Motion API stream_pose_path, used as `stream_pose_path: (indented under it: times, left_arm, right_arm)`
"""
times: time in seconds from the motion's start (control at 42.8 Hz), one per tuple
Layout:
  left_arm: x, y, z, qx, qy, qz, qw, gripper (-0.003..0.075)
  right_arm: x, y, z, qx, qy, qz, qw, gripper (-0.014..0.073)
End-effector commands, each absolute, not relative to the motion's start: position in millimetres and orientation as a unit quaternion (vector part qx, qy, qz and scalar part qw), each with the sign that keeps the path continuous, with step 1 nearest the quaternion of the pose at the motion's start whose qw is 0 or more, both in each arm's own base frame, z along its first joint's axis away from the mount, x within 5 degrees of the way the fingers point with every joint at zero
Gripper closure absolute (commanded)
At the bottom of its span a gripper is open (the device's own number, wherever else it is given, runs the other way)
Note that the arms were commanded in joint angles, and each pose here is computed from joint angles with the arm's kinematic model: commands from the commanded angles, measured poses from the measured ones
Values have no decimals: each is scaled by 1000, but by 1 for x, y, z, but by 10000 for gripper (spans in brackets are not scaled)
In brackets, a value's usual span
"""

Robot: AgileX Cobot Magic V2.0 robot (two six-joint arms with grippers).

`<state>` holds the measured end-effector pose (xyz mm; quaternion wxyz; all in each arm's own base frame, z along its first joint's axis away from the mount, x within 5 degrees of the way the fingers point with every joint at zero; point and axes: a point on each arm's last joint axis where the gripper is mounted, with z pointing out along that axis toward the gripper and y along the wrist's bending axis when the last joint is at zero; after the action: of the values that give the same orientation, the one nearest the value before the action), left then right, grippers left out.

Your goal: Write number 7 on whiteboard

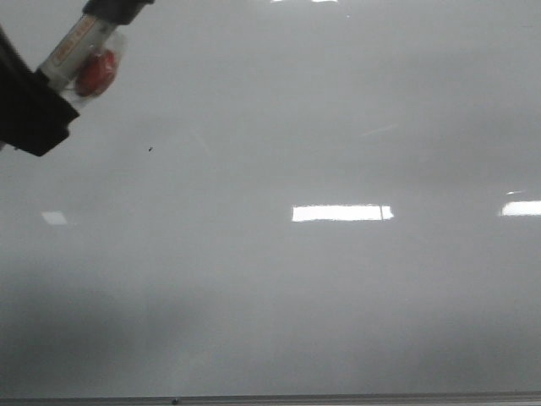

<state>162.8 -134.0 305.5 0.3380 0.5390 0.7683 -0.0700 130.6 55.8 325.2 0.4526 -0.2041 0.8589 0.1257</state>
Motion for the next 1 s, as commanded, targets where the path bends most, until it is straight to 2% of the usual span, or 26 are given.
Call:
stream_pose_path:
  times: [0.0, 0.093, 0.163, 0.327, 0.63, 0.91, 0.98]
  left_arm:
    - [147, -148, 328, 573, 714, -88, 392, 678]
    - [139, -156, 328, 596, 695, -97, 390, 678]
    - [135, -159, 328, 604, 688, -101, 389, 678]
    - [133, -161, 328, 611, 682, -102, 389, 678]
    - [133, -161, 328, 611, 682, -102, 390, 678]
    - [133, -161, 328, 611, 681, -102, 391, 678]
    - [133, -161, 329, 609, 681, -103, 393, 678]
  right_arm:
    - [136, 80, 345, -291, 828, 157, 453, 15]
    - [136, 109, 351, -398, 793, 189, 421, 15]
    - [134, 127, 356, -446, 771, 207, 403, 15]
    - [140, 160, 363, -505, 739, 225, 385, 15]
    - [156, 204, 372, -544, 702, 279, 366, 15]
    - [156, 210, 377, -552, 682, 301, 374, 20]
    - [156, 210, 377, -552, 682, 301, 374, 57]
